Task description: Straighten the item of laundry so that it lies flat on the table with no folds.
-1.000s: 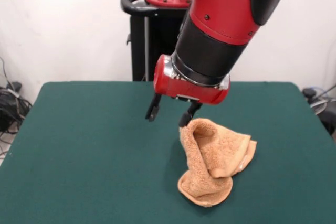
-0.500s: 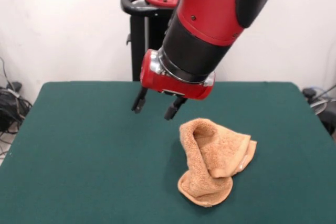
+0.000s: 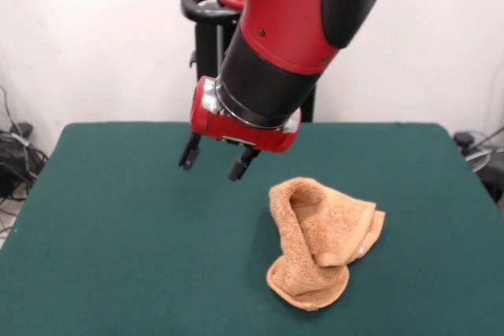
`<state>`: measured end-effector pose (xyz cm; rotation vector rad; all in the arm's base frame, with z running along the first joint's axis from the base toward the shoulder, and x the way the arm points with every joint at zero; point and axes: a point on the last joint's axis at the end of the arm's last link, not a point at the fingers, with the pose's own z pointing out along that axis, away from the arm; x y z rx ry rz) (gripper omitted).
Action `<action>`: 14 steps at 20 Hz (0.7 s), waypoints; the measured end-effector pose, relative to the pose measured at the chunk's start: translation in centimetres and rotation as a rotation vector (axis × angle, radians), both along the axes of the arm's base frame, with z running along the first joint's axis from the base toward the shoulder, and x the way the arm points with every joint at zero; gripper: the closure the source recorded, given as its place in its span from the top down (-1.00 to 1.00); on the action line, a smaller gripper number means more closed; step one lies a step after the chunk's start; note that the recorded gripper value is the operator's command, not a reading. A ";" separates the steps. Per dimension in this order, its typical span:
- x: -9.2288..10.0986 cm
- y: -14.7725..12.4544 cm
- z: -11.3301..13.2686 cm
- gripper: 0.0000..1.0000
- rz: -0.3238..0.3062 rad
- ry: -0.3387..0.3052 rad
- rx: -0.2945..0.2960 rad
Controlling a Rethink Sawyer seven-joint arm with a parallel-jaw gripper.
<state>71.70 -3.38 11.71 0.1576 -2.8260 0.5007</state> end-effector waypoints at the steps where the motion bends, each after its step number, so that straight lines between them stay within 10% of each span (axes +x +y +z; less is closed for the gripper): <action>1: 0.0 -0.1 -0.2 1.00 0.006 0.008 -0.010; 14: -1.1 -0.8 -3.5 1.00 0.051 0.217 -0.186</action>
